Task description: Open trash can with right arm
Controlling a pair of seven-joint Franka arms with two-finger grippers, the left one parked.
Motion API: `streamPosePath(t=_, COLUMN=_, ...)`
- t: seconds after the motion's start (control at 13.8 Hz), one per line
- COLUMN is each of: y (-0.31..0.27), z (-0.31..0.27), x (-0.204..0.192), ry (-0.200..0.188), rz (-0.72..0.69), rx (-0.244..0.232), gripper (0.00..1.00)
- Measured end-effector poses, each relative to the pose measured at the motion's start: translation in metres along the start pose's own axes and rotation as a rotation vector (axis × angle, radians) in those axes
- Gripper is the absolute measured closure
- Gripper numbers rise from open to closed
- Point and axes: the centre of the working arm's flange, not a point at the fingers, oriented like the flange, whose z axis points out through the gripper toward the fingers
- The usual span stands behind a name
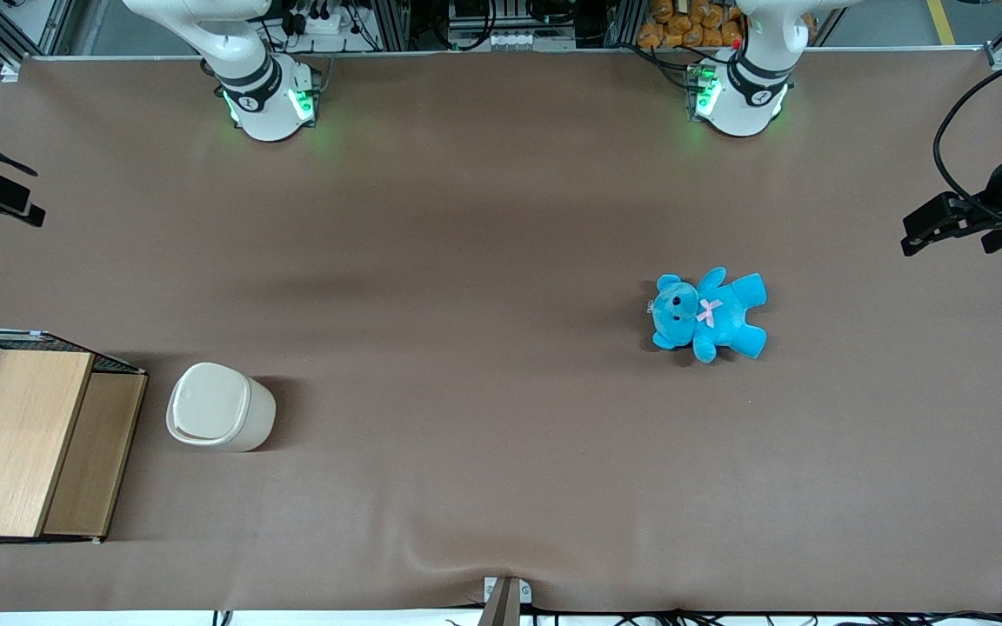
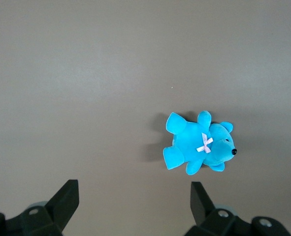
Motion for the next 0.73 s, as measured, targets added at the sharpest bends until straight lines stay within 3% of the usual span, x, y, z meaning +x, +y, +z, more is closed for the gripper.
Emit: streamPosePath(t=0.73, y=-0.0019, z=0.0018, x=0.0009, ry=-0.005, rz=-0.012, rx=-0.001, gripper=0.00)
